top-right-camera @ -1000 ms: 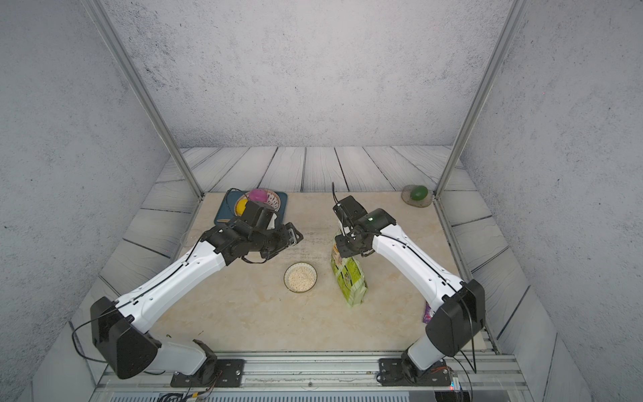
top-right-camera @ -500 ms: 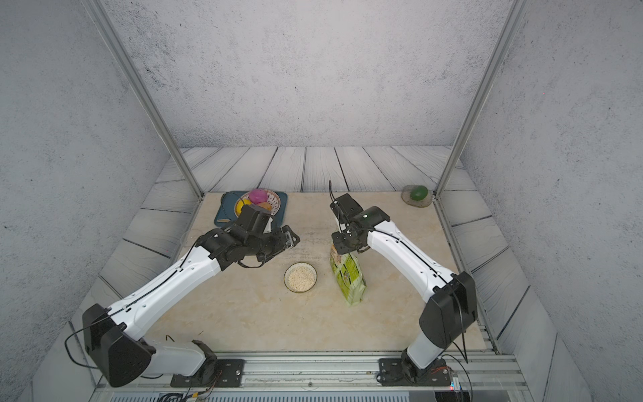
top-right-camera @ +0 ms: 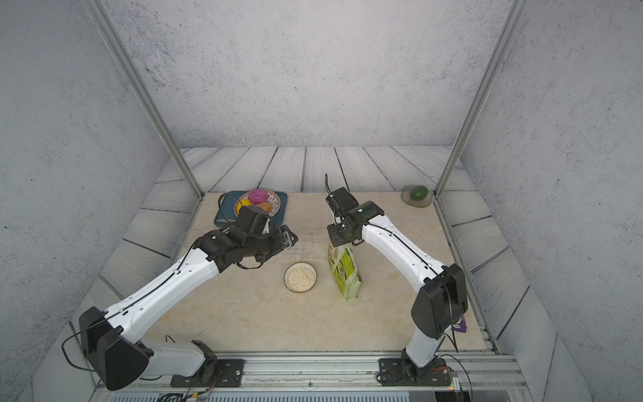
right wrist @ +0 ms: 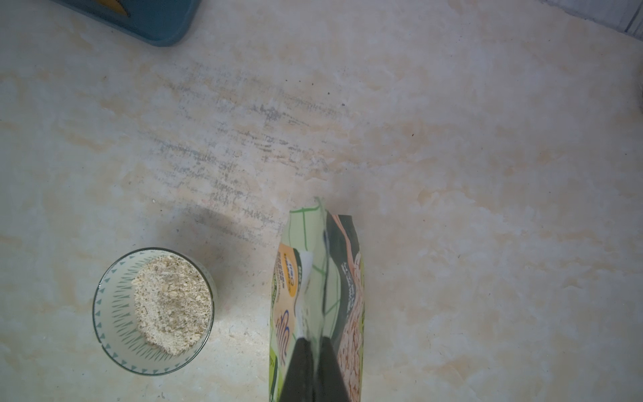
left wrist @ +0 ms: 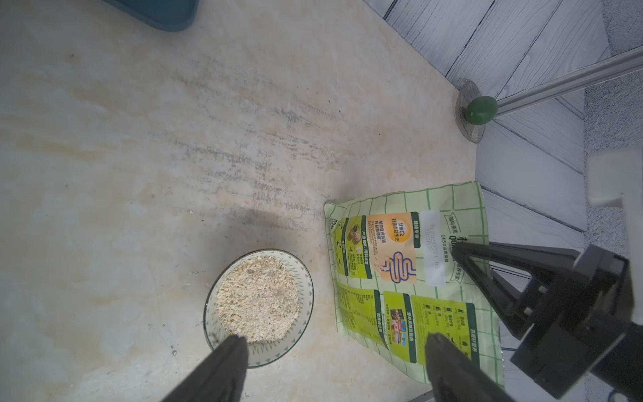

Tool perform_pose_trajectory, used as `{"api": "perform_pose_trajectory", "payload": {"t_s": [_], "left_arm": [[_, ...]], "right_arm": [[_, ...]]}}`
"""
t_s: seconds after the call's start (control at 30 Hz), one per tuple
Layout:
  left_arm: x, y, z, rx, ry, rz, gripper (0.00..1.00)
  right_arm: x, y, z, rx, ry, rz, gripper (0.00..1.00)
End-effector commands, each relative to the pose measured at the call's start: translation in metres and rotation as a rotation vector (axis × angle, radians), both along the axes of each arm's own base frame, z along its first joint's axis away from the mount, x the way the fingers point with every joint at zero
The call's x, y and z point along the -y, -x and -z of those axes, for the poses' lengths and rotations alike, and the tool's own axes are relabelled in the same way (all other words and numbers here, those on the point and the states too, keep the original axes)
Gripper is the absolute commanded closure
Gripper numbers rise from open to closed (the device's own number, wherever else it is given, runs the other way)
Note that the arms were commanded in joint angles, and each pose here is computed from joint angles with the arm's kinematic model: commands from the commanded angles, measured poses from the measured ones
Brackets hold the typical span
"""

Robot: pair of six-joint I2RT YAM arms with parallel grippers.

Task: Pour the oats into the breakfast bowl
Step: Close the oats bag at the center of the board.

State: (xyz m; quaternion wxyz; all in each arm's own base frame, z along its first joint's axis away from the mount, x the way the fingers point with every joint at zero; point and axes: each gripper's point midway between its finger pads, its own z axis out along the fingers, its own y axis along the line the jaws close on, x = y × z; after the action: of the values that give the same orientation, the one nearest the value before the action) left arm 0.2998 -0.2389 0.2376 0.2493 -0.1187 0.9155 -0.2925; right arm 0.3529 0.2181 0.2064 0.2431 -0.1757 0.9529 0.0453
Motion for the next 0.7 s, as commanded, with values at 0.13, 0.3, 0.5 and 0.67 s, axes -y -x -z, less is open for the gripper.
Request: {"api": "perform_pose_trajectory", "payload": {"t_s": [0.13,0.3,0.5,0.67], "left_arm": [[-0.01,0.003,-0.012,0.039,-0.008,-0.016,0.13],[-0.014,0.002,-0.013,0.048,-0.014,-0.031,0.13],[-0.019,0.002,-0.017,0.064,-0.02,-0.046,0.13],[-0.026,0.002,-0.02,0.089,-0.04,-0.058,0.11]], "right_arm": [[-0.004,-0.019,-0.007,0.034,-0.015,0.014,0.64],[-0.012,-0.03,0.007,0.008,0.018,-0.014,0.89],[-0.016,-0.028,-0.019,0.056,-0.037,-0.023,1.0],[-0.011,-0.013,-0.038,0.041,-0.072,-0.011,0.86]]}}
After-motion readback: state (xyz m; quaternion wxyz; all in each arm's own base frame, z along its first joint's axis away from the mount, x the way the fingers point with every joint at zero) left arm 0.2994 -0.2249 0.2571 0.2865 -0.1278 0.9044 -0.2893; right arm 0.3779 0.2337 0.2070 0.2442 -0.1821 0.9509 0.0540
